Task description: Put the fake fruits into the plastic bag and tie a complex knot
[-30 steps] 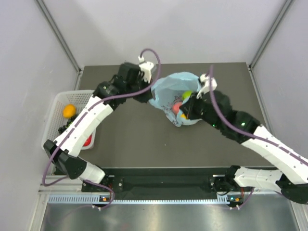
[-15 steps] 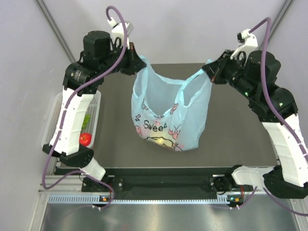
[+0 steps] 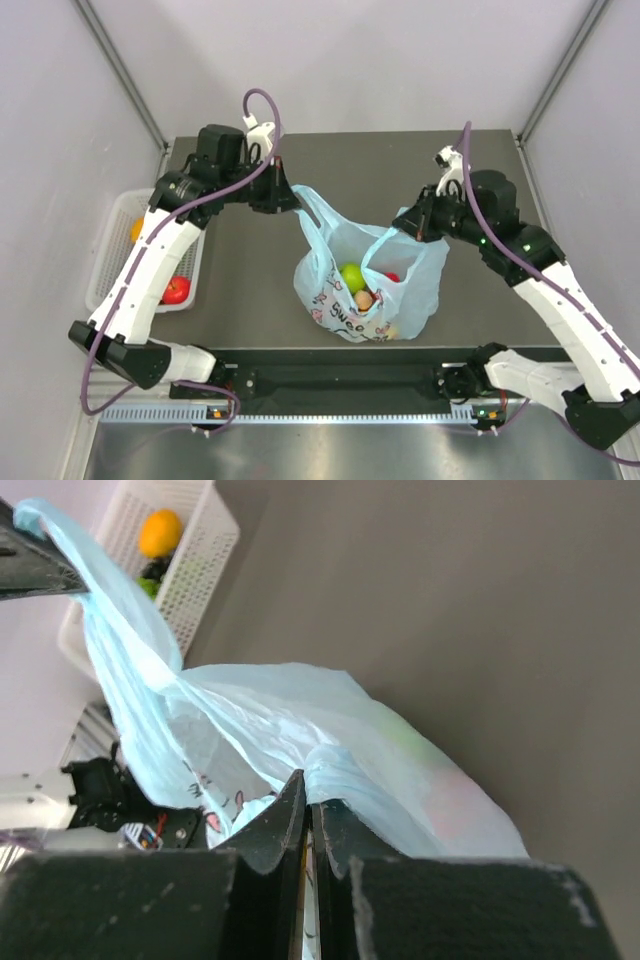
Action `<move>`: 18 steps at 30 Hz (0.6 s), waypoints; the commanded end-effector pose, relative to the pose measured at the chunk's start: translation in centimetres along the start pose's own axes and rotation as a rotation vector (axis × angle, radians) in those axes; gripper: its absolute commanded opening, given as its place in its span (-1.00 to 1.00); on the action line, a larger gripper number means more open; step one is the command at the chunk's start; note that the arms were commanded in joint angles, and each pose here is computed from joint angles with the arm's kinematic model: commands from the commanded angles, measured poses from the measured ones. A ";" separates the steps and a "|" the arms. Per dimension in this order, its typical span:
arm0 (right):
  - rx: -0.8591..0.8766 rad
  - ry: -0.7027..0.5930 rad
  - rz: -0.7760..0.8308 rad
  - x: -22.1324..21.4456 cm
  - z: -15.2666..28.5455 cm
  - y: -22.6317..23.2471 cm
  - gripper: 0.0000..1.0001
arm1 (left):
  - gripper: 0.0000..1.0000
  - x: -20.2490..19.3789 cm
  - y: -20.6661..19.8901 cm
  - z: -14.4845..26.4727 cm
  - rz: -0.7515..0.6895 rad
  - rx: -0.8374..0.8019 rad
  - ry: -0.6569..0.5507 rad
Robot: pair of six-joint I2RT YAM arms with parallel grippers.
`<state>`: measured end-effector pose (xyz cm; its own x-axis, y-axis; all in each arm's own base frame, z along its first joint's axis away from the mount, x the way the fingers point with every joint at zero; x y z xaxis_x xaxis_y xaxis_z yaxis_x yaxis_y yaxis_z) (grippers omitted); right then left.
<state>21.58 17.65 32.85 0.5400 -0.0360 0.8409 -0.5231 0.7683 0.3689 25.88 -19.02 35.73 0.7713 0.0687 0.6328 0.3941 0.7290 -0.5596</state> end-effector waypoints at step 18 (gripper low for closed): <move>0.268 -0.342 0.161 11.6 3.2 6.3 -1.00 | -1.00 10.4 -4.2 4.0 -0.075 -0.120 -0.299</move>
<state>21.45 19.87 43.38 0.3037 -0.1388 0.9426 -0.7344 0.5962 0.3244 27.91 -19.06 45.01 0.6164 0.1912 0.7639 0.5060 0.6471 -0.5703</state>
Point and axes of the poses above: each gripper's point midway between its finger pads, its own z axis back along the fingers, its own y axis along the line the jaws close on, x = y × z, the point moved 4 cm from there along z, back along the fingers, and after that the axes turned 8 degrees about z, right-handed, at the moved point
